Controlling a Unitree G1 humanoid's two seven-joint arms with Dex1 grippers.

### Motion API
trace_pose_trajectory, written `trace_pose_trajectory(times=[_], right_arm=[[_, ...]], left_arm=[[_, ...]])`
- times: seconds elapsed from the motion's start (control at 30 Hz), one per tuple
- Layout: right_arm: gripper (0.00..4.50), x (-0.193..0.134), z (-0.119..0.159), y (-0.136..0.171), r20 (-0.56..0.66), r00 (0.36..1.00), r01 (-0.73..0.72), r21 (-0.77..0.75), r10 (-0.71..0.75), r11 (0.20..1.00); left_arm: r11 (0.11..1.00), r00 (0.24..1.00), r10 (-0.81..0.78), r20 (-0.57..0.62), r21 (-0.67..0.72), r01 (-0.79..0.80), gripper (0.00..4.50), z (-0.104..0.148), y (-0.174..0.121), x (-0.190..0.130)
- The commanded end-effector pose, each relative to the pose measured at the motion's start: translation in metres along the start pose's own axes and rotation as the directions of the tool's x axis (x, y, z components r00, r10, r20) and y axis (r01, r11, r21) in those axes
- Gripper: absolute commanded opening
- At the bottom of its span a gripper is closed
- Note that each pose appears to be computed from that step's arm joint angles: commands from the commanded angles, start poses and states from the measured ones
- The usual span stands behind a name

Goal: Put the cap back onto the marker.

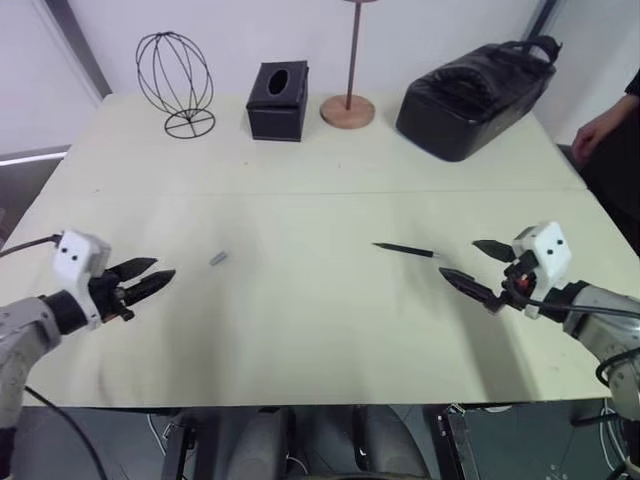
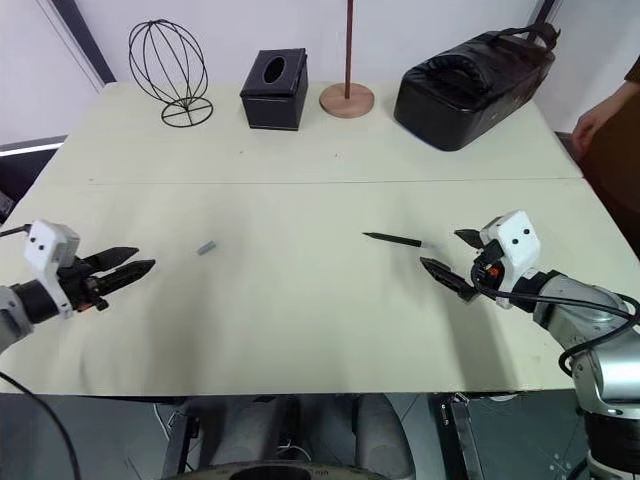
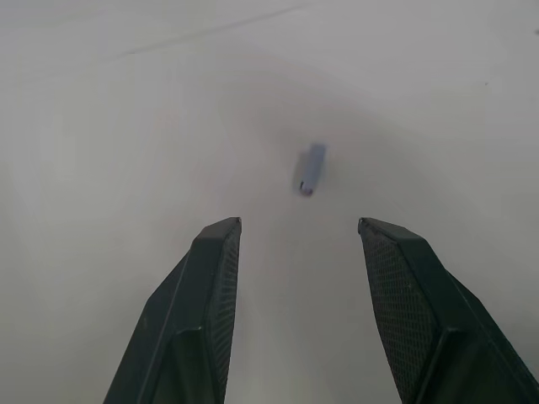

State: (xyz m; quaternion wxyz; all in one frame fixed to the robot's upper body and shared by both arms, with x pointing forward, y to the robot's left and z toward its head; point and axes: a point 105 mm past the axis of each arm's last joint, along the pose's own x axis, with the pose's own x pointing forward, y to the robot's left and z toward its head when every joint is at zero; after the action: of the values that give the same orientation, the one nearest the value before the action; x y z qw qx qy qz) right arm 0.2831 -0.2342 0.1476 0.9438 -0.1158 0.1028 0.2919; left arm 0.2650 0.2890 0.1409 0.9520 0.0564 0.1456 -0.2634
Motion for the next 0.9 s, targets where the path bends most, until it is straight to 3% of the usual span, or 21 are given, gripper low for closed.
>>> trace_pose_trajectory(times=[0.03, 0.9], right_arm=[[4.43, 0.002, 0.012, 0.0, 0.03, 1.0, -0.003, -0.055, 0.005, 0.998], [4.43, 0.01, 0.016, -0.006, 0.037, 0.999, -0.009, -0.129, 0.013, 0.992]], left_arm=[[1.0, 0.998, 0.026, 0.049, 0.006, -0.026, 2.29, 0.011, 0.006, -0.008], [0.999, 0.99, -0.049, 0.134, 0.002, 0.049, 2.29, 0.029, -0.004, 0.002]])
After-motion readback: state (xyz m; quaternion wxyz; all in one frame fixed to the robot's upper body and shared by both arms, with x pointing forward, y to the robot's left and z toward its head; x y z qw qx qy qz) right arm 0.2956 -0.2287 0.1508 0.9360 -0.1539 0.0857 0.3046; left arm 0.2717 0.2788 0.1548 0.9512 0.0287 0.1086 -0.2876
